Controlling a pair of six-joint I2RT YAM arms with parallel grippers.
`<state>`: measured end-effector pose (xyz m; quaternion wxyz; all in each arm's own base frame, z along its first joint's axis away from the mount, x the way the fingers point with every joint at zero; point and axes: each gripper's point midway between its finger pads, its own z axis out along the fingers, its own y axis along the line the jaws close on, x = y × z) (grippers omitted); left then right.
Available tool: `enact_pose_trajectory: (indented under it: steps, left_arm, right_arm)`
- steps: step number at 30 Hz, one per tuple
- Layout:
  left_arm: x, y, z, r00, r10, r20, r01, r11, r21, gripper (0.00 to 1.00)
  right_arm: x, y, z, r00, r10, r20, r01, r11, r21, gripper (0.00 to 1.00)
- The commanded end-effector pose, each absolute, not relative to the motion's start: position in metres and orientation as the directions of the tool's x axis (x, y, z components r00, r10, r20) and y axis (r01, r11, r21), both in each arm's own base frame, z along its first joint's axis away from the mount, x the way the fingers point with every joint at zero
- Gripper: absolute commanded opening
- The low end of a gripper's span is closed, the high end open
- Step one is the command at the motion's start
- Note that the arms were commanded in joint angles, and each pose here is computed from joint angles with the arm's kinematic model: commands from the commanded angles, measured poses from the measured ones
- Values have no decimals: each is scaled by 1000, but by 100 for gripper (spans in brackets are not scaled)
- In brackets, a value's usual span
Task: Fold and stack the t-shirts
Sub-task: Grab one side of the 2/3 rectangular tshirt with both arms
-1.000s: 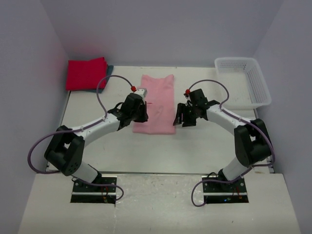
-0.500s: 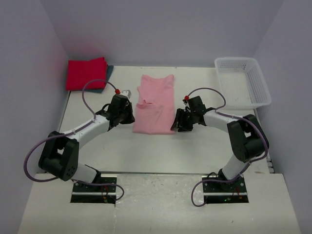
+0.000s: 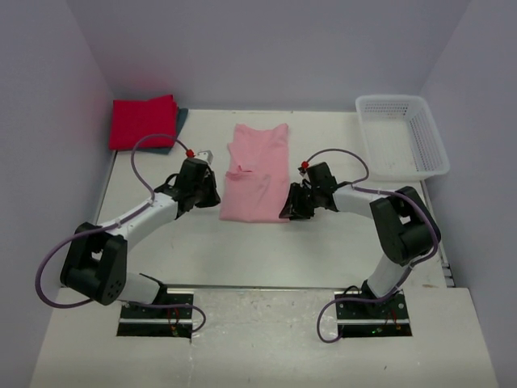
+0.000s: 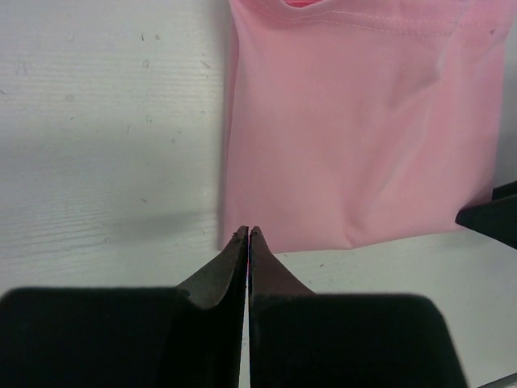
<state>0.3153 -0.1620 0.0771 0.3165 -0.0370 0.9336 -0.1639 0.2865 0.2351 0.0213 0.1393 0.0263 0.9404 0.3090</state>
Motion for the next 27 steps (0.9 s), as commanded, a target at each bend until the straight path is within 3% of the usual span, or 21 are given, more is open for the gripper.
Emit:
enact_pose_trajectory:
  steps: [1,6,7,9,10,16,19,27]
  left_arm:
    - [315,-157,86,-781,-205,-589,16,937,-348,0]
    - [311,-149,76,-794,-211,-570,-16,945,-328,0]
    - [309,-148,73,-800,-214,-561,-24,945,-326,0]
    - [308,-147,68,-802,-232,-551,-44,942,-334,11]
    - [304,-146,64,-806,-242,-541,-55,939,-339,14]
    - [290,-141,49,-799,-324,-507,-114,909,-401,31]
    - [282,-157,49,-815,-330,-477,-47,857,-513,43]
    - [274,-172,29,-854,-331,-401,-19,790,-613,51]
  right_arm:
    - [278,237,7,-969,131,-211,-19,809,587,38]
    - [275,237,7,-968,126,-216,-23,816,577,31]
    - [275,237,6,-968,126,-215,-21,818,574,25]
    - [276,236,4,-968,126,-218,-20,824,566,15]
    - [276,235,3,-968,126,-216,-18,827,562,0]
    - [277,233,-2,-969,125,-213,-11,840,542,0]
    - [277,232,-2,-969,122,-215,-13,844,537,0]
    - [276,233,0,-969,113,-220,-25,841,541,0]
